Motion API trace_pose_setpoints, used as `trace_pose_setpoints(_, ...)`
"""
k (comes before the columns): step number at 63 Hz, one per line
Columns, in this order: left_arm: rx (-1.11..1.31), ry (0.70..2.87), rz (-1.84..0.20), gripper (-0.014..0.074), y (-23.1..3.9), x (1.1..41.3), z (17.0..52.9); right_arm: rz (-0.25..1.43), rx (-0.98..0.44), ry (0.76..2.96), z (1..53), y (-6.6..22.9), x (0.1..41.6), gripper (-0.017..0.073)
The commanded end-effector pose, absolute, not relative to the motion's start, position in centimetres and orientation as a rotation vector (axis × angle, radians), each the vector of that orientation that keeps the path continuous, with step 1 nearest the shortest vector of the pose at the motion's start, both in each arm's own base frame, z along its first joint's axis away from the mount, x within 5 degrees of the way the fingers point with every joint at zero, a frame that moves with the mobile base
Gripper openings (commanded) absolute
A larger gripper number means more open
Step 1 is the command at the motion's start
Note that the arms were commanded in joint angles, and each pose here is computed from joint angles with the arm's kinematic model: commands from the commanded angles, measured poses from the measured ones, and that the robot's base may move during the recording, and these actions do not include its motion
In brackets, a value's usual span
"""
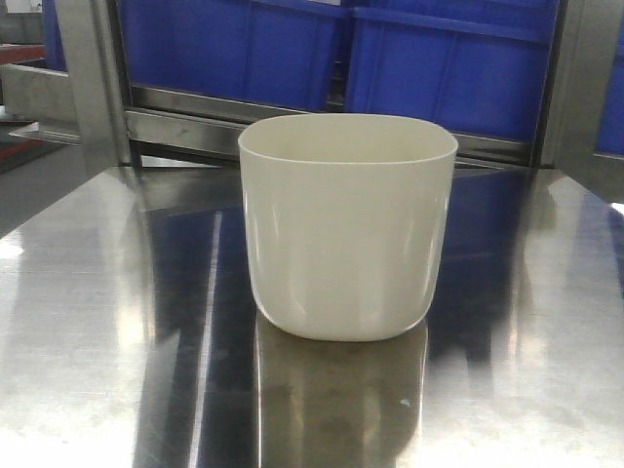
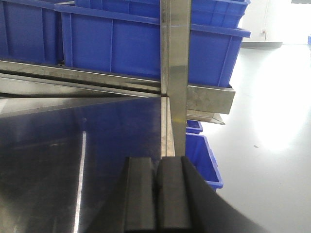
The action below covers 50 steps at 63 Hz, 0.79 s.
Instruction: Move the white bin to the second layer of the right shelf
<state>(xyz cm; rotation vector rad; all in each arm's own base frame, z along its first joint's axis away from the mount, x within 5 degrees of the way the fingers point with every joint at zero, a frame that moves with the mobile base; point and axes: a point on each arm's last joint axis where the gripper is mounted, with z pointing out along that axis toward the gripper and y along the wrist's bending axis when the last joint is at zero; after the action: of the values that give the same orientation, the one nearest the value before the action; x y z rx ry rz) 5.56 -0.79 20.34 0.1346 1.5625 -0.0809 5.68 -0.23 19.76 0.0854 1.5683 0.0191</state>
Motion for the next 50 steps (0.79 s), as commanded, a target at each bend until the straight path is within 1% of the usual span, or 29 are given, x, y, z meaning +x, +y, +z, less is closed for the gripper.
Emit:
trace_pose_setpoints(1,0.122,1.502,-0.089,0.0085,-0.8,5.6,19.9,0.010,0.072,1.428,21.4,-0.2,5.4,0.0057)
trace_pose_setpoints(16,0.122,1.502,-0.089,0.0085,-0.8,5.6,19.9,0.009,0.072,1.419,21.5,-0.2,5.4,0.0057)
trace_pose_setpoints(27,0.122,1.502,-0.089,0.0085,-0.8,5.6,19.9,0.014,0.071,1.501,21.9,-0.2,5.2,0.0057)
trace_pose_setpoints(34,0.122,1.502,-0.089,0.0085,-0.8,5.6,19.9,0.010,0.066,1.502,23.0,-0.2,4.9,0.0057)
trace_pose_setpoints(50,0.122,1.502,-0.089,0.0085,-0.8,5.6,19.9,-0.088,0.008,1.698,25.3,-0.4,5.6,0.0057)
